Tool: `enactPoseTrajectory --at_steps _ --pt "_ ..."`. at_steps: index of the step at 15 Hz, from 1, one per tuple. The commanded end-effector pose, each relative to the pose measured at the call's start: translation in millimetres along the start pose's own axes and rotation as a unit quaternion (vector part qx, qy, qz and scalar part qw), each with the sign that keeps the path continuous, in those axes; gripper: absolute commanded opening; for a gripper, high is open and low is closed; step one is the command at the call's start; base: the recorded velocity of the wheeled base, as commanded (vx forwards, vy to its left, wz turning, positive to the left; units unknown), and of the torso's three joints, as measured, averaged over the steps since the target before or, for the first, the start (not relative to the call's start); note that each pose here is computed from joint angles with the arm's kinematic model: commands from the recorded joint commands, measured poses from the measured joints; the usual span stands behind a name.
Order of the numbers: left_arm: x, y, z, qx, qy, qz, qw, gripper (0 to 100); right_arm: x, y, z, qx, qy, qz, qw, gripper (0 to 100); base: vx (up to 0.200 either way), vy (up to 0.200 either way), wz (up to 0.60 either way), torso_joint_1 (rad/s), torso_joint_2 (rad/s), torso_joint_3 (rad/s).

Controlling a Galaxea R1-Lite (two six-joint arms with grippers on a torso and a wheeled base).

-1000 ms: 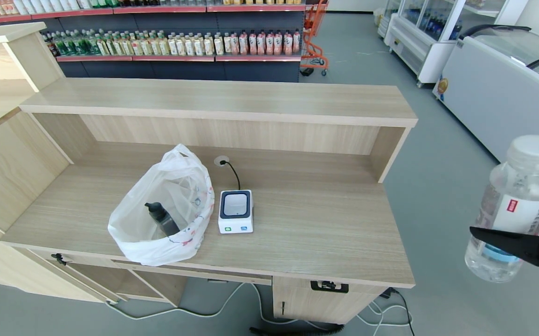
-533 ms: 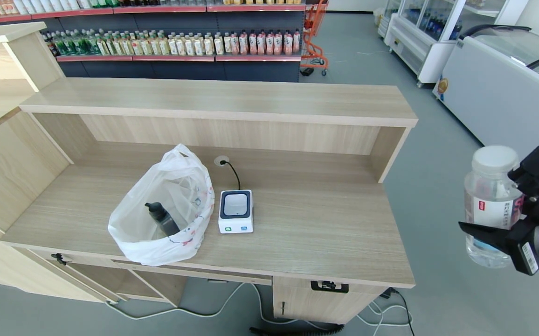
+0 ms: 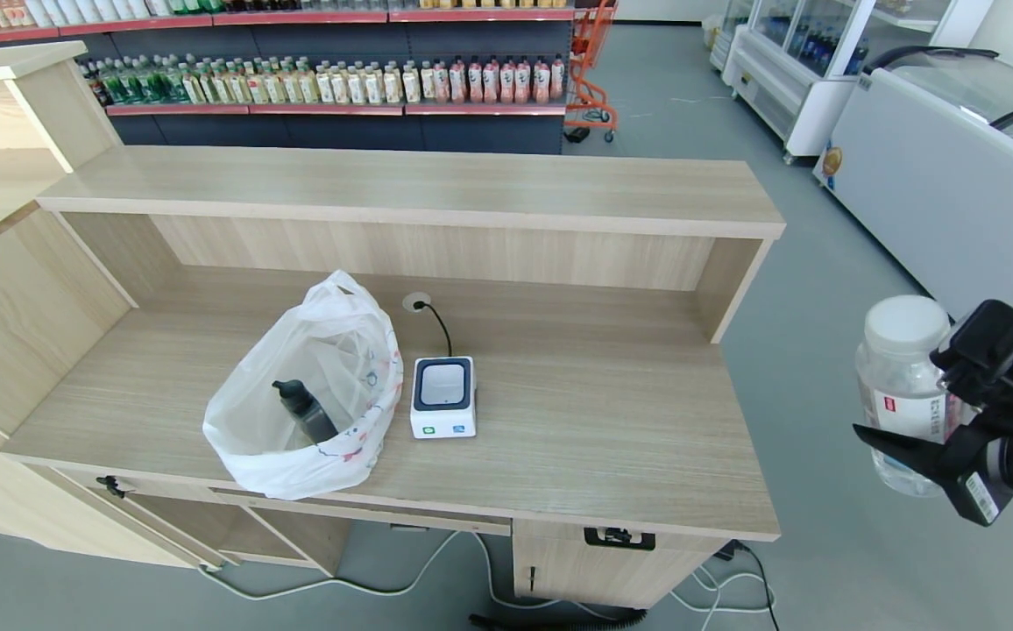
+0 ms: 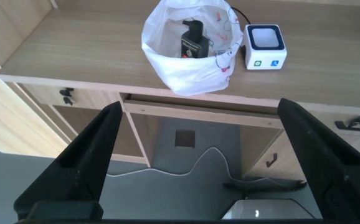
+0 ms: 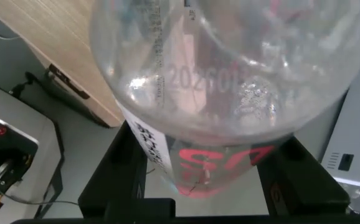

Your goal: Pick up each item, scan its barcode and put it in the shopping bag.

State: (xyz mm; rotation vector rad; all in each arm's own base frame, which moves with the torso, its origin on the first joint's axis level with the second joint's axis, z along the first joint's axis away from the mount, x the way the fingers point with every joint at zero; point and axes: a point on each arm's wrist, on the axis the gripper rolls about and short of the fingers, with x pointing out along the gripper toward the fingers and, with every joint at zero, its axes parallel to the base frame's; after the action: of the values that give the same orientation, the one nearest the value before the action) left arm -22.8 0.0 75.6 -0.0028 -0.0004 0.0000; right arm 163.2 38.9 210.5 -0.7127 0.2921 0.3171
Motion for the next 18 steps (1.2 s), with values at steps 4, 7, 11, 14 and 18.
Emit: enactPoseTrajectory --at_steps 4,7,11,14,18 --pt "0 0.0 0.1 0.000 0.000 0.000 1.0000 100 -5 7 -10 -0.001 0.009 0.003 1.000 0 0.000 0.000 0.00 0.000 0.00 0.000" --pt "0 0.0 0.1 0.000 0.000 0.000 1.0000 100 -14 12 -18 0.000 0.017 -0.006 1.000 0 0.000 0.067 0.00 0.001 0.00 0.001" --pt "0 0.0 0.5 -0.001 -0.001 0.000 1.0000 100 5 2 -2 -0.002 0.018 -0.007 1.000 0 0.000 0.200 0.00 0.005 0.00 -0.001" --pt "0 0.0 0.1 -0.001 0.000 0.000 1.0000 100 24 -2 5 0.000 0.026 0.005 1.000 0 0.000 0.200 0.00 0.002 0.00 -0.001" --pt "0 0.0 -0.1 0.001 0.000 0.000 1.0000 100 58 -9 17 0.007 0.015 0.000 1.000 0 0.000 0.200 0.00 0.004 0.00 0.002"
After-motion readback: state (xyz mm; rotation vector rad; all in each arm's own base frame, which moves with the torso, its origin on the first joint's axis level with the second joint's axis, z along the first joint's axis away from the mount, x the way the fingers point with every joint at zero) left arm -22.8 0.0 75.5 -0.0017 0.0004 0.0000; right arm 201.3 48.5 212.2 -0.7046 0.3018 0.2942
